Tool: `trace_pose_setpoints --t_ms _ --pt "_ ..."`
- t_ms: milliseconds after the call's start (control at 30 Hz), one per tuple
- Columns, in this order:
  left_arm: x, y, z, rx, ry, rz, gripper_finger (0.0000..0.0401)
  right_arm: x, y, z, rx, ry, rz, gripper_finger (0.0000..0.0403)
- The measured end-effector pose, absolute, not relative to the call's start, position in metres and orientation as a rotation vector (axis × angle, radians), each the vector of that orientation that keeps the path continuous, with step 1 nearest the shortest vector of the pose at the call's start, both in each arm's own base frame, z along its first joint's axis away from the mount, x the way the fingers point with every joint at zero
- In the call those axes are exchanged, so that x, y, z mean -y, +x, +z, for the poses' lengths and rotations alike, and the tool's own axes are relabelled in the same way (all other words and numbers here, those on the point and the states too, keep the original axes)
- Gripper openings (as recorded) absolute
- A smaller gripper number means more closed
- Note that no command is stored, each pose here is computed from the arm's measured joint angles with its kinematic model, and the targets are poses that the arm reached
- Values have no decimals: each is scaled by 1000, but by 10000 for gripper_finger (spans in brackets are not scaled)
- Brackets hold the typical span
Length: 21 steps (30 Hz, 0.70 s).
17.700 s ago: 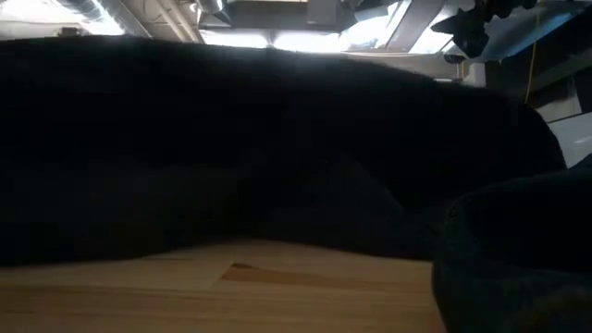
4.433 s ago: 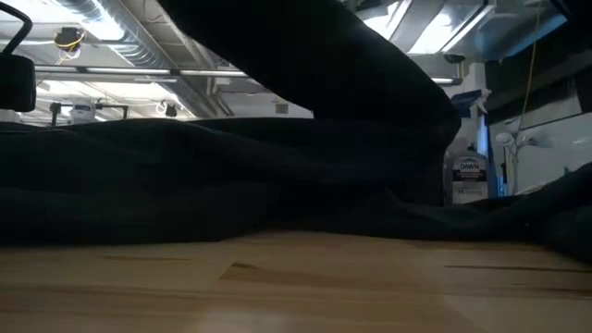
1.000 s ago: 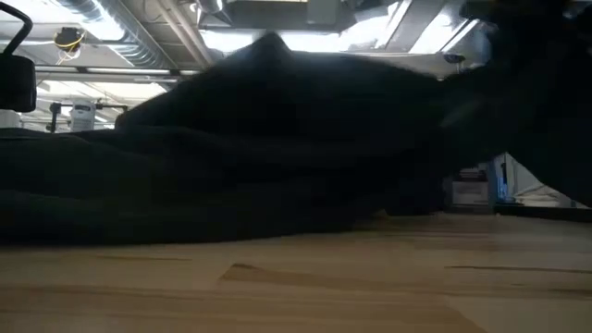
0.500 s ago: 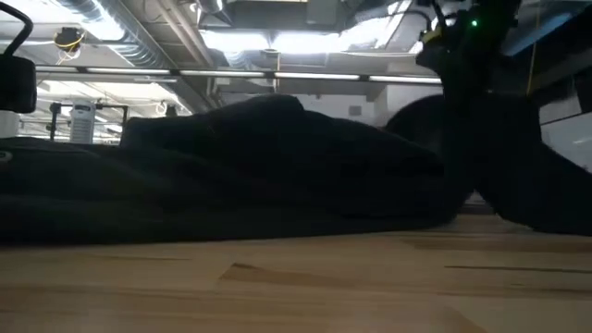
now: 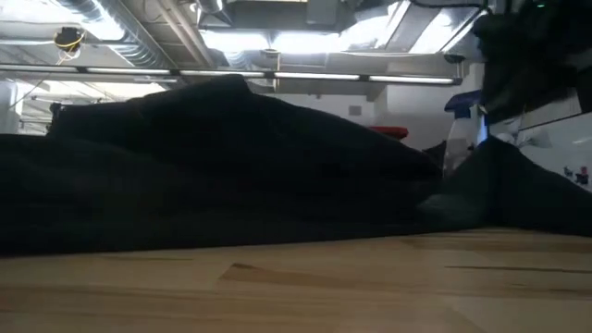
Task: Fold laundry
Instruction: Fold the black jean
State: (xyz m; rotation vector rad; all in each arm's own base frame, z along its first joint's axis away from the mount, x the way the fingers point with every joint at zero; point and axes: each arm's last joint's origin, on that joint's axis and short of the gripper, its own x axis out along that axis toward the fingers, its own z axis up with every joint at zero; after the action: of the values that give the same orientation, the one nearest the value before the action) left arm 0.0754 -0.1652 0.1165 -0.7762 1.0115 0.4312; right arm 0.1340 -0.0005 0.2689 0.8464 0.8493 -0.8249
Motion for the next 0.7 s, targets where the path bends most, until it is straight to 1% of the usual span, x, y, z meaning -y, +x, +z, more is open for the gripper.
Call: trace_pose_setpoints --t_ms 133,200,333,533,700 --pt "166 71 116 -1012 -776 431 10 -2 120 256 -996 920 -864 238" --pt "166 69 116 -1010 -769 428 3 -2 118 248 -1058 924 -886 238" --pt "167 65 116 -1000 -750 410 1 -2 116 237 -1141 887 -967 238" --pt "169 55 116 -968 -721 369 0 -3 123 232 -1192 856 -973 229" --pt "170 51 115 -955 -711 357 0 -4 135 221 -1275 858 -1061 218"
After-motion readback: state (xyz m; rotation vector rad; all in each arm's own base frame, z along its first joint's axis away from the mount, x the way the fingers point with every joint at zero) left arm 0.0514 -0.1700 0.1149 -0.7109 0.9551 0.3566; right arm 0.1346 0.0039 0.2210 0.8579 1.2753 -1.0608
